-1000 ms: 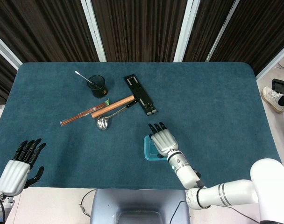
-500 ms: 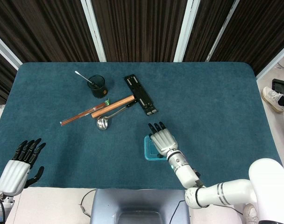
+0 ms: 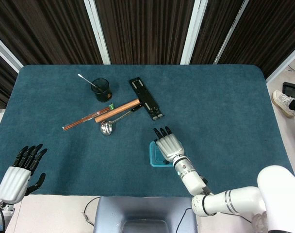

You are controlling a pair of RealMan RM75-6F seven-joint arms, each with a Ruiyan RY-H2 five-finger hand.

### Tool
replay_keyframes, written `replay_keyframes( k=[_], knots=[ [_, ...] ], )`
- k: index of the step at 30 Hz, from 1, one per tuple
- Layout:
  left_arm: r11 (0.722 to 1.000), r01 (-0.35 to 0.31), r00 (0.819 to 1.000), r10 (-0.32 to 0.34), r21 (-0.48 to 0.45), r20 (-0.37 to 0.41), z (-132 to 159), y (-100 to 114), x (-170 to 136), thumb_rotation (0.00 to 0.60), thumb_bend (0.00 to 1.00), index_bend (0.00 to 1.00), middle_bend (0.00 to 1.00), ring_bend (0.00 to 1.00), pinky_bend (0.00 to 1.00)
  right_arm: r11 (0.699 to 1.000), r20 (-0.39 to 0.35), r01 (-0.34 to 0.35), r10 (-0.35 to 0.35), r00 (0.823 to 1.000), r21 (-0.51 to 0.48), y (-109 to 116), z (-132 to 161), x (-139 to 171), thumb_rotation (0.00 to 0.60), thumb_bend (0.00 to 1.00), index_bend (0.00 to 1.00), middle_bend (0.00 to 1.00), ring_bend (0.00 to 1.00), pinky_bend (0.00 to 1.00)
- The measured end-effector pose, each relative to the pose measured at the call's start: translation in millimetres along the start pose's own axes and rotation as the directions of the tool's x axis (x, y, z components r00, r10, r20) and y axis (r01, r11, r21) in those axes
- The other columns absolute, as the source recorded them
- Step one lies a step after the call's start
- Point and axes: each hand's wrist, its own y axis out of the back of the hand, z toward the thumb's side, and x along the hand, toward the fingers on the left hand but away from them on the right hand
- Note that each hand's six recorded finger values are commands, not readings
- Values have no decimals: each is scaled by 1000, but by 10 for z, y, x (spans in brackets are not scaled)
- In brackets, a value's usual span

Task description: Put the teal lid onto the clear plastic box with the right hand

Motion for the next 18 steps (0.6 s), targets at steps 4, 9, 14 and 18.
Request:
replay_keyframes(
  k=[4, 9, 14, 18],
  knots=[
    [1000, 0, 1000, 0, -1, 0, 0, 1, -2, 600, 441, 0, 0, 0, 56, 1000, 0, -1, 1, 1000, 4, -7, -5, 1, 600, 204, 469, 82, 47, 79],
    [1000, 0, 1000, 0, -1, 0, 0, 3, -5, 600, 441, 0, 0, 0, 56, 1000, 2, -7, 7, 1000, 4, -23, -10, -5, 600, 204, 458, 82, 47, 79],
    [1000, 0, 1000, 0, -2, -1, -4, 2, -5, 600, 441, 0, 0, 0, 56, 1000, 2, -7, 7, 1000, 2, -28, -5, -18, 600, 204, 455, 82, 47, 79],
    [1000, 2, 1000, -2, -2, -2, -4, 1, -3, 600, 441, 0, 0, 0, 56, 1000, 1, -8, 8, 1000, 4, -35, -5, -28, 600, 205, 454, 82, 47, 79]
  ],
)
